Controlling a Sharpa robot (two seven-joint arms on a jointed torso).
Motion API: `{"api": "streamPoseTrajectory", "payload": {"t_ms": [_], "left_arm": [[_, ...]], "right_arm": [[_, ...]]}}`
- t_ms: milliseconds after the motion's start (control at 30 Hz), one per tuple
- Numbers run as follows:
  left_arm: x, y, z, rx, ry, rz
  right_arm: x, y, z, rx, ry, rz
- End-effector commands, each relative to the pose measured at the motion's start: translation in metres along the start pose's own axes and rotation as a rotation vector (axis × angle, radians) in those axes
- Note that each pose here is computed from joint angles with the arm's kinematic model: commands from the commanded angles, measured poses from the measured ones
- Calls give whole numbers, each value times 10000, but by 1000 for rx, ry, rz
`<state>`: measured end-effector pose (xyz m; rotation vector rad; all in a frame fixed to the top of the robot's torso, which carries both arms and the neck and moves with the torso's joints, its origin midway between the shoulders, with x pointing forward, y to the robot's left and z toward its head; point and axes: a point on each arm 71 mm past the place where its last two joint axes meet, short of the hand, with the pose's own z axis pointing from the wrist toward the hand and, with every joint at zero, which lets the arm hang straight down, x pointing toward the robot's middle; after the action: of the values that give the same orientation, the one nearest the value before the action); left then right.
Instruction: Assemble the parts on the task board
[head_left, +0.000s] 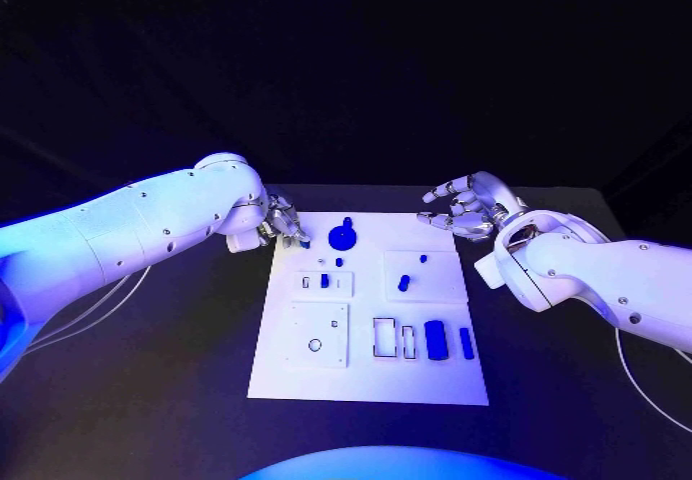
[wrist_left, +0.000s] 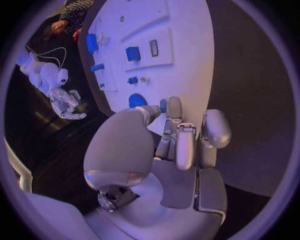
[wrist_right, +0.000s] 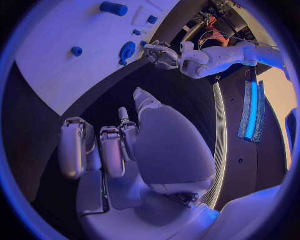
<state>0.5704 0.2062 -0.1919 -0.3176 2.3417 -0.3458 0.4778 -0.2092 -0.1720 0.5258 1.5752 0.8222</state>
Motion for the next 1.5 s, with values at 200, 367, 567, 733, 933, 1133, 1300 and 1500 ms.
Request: {"api": "streamPoseTrajectory", "payload": {"t_ms": [200,367,567,733,933,1133,1300,1500], "left_arm": [[63,32,-135,57,15,-67],[129,63,-263,89,25,-70],[206,65,-408,121,14,-51],[271,28,-506,140,-10,-24],[366,-14,-542,145,-2,10],[426,-15,-513,135,-8,55],[480,-33,-493,135,-10,87],[540,-46,-478,134,0,117]], "right_arm": [[-7,-6,-6,-6,8,-9],[-21,-21,-9,-3,7,-11],[-44,-40,-14,-3,4,-17],[-57,-58,-15,-2,3,-24],[-56,-73,-16,-5,-1,-24],[-52,-85,-9,-4,-4,-10],[-55,-101,1,3,-7,11],[-57,-118,12,15,-9,39]]}}
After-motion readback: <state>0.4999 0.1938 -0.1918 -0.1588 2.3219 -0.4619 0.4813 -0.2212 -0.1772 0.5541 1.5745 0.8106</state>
